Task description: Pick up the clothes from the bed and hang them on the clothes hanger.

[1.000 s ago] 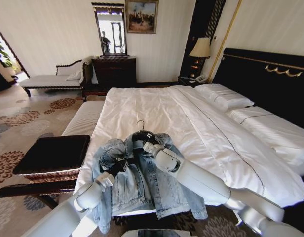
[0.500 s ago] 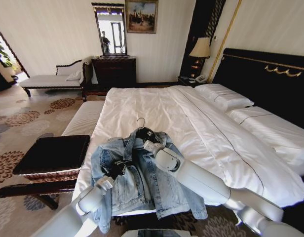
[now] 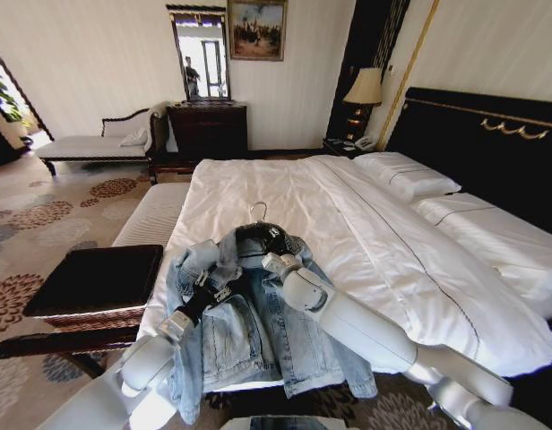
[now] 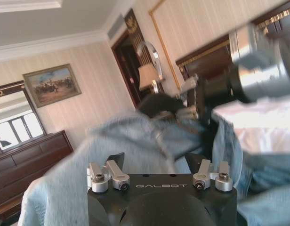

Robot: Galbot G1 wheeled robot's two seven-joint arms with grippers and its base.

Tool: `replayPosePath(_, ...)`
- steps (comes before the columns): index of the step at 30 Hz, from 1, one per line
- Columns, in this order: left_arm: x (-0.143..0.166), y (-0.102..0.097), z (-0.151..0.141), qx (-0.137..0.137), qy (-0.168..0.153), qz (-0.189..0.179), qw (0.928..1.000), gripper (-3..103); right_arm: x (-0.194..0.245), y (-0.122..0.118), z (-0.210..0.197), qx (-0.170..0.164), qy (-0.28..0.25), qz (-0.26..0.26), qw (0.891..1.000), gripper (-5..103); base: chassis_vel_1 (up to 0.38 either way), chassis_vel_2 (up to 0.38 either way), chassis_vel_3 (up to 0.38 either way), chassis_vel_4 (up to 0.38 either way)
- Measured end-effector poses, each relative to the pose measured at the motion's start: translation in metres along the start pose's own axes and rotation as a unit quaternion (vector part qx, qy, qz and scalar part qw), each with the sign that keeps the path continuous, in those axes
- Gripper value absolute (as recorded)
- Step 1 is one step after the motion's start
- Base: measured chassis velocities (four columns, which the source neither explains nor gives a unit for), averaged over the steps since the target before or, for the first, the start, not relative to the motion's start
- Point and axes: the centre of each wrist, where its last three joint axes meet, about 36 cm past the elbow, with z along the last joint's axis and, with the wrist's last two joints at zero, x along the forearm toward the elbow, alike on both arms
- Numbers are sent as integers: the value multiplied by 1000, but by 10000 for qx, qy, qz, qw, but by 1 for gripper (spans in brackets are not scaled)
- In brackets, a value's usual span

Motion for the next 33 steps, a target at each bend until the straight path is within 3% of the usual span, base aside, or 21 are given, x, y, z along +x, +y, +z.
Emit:
replayPosePath(1,0,0,0,0,0,0,10000,75,0,0,0,0,0,0,10000,26,0,0,0,0)
replayPosePath(5,13,1,-31,339,-236,92,9991,96,-1,3,1,-33,-19,26,10000,26,0,0,0,0)
replayPosePath(12,25,9,-55,549,-430,27,9976,100,-4,6,-4,-113,-95,120,9998,26,0,0,0,0)
replayPosePath(15,38,21,-77,767,-614,-272,9948,100,-10,0,-9,-164,-187,306,9992,26,0,0,0,0)
replayPosePath(16,38,21,-77,767,-614,-272,9948,100,-10,0,-9,-164,-187,306,9992,26,0,0,0,0)
replayPosePath(20,50,46,-89,989,-687,-943,9882,100,-18,-11,-18,-190,-334,536,9978,26,0,0,0,0)
replayPosePath(21,50,46,-89,989,-687,-943,9882,100,-18,-11,-18,-190,-334,536,9978,26,0,0,0,0)
replayPosePath(28,66,63,-90,1302,-743,-1741,9732,100,-21,-34,-20,-36,-489,883,9949,26,0,0,0,0)
replayPosePath(31,83,78,-87,1564,-781,-2324,9568,100,-23,-61,-22,142,-618,1135,9915,26,0,0,0,0)
replayPosePath(32,83,78,-87,1564,-781,-2324,9568,100,-23,-61,-22,142,-618,1135,9915,26,0,0,0,0)
replayPosePath(33,88,84,-84,1574,-777,-2500,9522,100,-24,-69,-24,208,-670,1206,9902,26,0,0,0,0)
